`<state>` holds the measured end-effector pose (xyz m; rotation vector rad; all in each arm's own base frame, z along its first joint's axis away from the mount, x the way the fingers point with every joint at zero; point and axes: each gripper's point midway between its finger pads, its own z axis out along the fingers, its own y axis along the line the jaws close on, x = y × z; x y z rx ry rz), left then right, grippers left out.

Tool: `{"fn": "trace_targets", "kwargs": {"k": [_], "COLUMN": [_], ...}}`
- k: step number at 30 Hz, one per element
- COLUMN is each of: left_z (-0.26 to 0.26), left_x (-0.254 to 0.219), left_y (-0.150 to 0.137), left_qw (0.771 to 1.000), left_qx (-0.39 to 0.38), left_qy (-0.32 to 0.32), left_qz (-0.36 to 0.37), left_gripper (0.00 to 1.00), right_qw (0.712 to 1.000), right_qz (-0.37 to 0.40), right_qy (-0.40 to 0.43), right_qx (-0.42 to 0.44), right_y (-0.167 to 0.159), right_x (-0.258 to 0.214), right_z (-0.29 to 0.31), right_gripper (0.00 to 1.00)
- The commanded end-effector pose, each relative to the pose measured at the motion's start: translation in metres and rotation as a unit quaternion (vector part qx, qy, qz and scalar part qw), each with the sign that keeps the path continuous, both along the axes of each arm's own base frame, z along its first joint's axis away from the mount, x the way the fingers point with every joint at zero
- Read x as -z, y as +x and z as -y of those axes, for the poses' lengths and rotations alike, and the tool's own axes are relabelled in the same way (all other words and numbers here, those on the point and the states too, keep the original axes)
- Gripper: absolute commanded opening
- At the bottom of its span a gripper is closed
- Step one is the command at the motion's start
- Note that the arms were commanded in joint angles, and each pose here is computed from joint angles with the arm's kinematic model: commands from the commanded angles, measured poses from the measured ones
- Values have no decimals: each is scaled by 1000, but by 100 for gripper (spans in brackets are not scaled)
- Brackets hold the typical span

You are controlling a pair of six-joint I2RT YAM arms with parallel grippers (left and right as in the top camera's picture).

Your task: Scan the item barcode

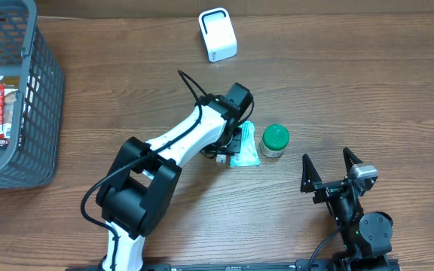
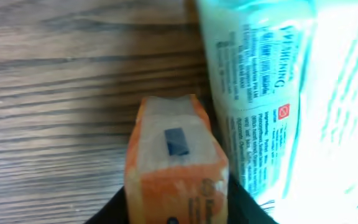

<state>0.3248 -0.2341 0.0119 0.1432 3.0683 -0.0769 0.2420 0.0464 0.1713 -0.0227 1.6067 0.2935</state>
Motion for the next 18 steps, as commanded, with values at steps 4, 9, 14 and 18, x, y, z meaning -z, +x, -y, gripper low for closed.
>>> {"fn": "trace_targets", "kwargs": {"k": [4, 9, 14, 18], "left_z": [-3, -4, -11, -25], "left_x": [0, -25, -71, -116], "left_y": [3, 24, 54, 79], "left_qw": [1000, 999, 997, 993], "left_qx": [-14, -23, -25, -32], "left_qy": [6, -1, 13, 23], "left_qz": [5, 25, 67, 107], "left_gripper": [62, 67, 66, 66], "right_qw": [1000, 1000, 1000, 1000], "right_qz": [3, 3, 3, 3], "right_qy": [-3, -3, -3, -3], "right_qx": [4, 4, 4, 4], "right_y": [0, 0, 0, 0], "right_x": [2, 2, 2, 2], "right_z": [1, 1, 1, 1], "right_gripper": [100, 100, 100, 100]}}
